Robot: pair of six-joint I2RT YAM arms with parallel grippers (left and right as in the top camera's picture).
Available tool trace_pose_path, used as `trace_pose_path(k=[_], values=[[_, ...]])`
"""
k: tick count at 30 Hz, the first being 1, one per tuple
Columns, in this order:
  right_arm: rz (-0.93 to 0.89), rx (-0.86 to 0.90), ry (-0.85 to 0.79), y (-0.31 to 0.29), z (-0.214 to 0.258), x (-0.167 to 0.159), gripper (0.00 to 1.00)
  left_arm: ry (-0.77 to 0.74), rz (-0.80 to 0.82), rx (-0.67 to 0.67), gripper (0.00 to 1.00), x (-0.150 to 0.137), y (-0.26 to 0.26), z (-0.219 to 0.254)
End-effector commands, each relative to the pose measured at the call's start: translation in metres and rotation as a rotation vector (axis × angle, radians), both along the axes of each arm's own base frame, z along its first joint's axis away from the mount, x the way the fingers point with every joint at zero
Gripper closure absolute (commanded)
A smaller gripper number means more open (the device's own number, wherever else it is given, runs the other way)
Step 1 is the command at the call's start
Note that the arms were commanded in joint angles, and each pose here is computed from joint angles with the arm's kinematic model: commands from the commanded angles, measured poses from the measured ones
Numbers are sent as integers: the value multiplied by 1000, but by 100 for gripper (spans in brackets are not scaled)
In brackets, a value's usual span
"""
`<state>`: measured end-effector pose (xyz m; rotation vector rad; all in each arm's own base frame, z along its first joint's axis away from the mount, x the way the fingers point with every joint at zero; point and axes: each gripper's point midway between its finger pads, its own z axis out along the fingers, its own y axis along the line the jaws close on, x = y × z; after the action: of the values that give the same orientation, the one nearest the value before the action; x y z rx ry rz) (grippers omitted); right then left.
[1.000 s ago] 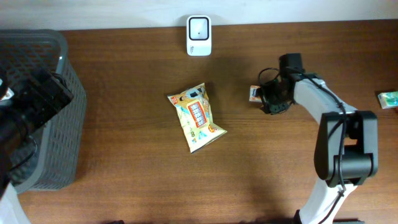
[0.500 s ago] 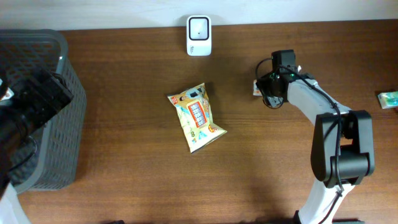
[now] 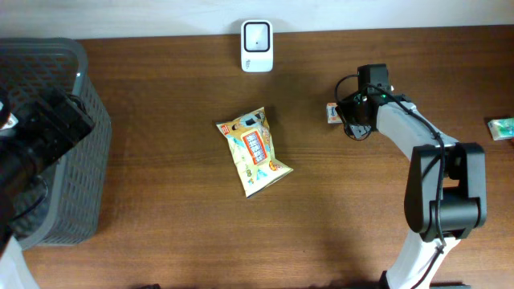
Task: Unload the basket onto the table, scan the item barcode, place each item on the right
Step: 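Reach the right gripper to the orange tissue pack and grasp it, then hold the orange tissue pack up to the white scanner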
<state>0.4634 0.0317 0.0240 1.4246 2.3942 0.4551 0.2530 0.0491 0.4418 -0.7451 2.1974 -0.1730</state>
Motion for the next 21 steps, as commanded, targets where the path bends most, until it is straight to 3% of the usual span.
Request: trace_pose_path(k=[1, 6, 11, 12, 13, 17, 21], values=[[-20, -10, 23, -3, -7, -5, 63, -11, 13, -1, 1, -3, 1, 3], [-24, -18, 51, -5, -19, -8, 72, -11, 13, -1, 1, -3, 1, 3], [4, -43, 63, -7, -32, -8, 75, -11, 13, -1, 1, -3, 1, 3], [24, -52, 49, -7, -31, -5, 78, -11, 13, -1, 1, -3, 1, 3], [41, -58, 37, -6, -30, -3, 96, -11, 13, -1, 1, -3, 1, 3], [181, -58, -37, 1, -9, 11, 96, -11, 13, -1, 1, -3, 1, 3], [359, -152, -158, 4, 41, 33, 96, -11, 13, -1, 1, -3, 1, 3]])
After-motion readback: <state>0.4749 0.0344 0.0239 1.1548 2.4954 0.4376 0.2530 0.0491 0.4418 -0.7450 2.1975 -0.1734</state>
